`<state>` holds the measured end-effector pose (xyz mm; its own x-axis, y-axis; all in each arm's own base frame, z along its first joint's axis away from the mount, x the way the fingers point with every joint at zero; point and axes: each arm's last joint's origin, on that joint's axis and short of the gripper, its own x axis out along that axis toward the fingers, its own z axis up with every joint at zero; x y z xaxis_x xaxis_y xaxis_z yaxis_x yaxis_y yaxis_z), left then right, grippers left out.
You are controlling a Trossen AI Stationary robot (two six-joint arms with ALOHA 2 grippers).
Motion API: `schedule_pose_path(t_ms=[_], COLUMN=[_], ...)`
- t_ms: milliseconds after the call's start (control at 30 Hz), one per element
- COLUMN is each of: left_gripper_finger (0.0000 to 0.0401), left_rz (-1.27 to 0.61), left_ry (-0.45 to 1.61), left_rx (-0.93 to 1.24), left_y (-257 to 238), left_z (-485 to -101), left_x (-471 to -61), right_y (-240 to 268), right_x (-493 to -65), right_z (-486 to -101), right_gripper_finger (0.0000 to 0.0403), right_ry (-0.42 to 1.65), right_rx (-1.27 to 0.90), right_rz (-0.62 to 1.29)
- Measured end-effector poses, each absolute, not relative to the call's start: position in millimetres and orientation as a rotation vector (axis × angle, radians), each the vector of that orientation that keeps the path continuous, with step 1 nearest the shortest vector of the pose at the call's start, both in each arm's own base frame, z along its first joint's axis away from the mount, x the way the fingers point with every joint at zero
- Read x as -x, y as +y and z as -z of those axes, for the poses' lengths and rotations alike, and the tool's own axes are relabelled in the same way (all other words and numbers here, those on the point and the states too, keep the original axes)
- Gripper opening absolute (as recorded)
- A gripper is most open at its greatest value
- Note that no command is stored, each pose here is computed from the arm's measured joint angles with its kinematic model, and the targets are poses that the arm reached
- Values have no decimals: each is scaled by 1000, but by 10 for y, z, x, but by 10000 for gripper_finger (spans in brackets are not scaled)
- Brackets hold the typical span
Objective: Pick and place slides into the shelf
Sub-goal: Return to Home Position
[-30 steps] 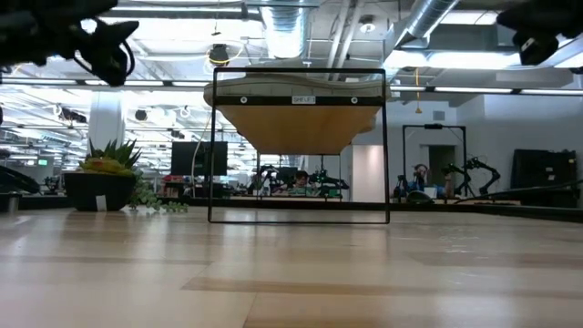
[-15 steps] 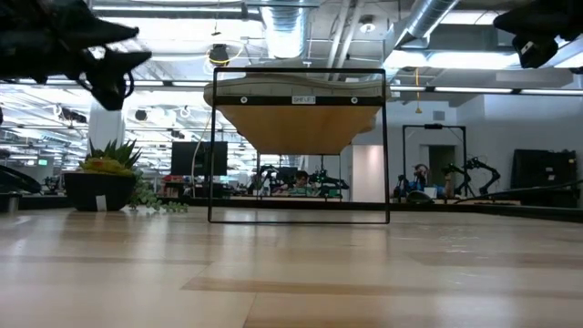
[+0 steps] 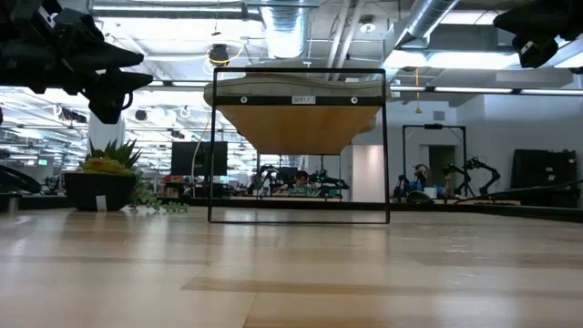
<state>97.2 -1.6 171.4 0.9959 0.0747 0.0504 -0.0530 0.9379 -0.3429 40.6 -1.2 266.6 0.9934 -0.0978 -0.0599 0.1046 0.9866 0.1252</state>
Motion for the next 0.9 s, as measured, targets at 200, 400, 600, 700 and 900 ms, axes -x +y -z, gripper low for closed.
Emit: schedule_pose_path(t_ms=[200,400,600,700,900], left_gripper_finger=[148,148,148,148,148], left_rz=[-65,-66,-67,-67,-67], left_ry=[-61,-60,-58,-58,-57], left_rx=[333,335,318,317,314], left_y=[-16,-16,-16,-16,-16], left_z=[-1713,-1712,-1710,-1709,-1709], left_x=[-972,-972,-973,-973,-973], right_y=[-12,-11,-12,-12,-12], right_x=[-406,-406,-406,-406,-406], right_z=[-2666,-2666,-2666,-2666,-2666], right_gripper_finger=[0,0,0,0,0], right_ry=[54,54,54,54,54], right_rx=[-129,-129,-129,-129,-129], right_rz=[101,100,100,101,101])
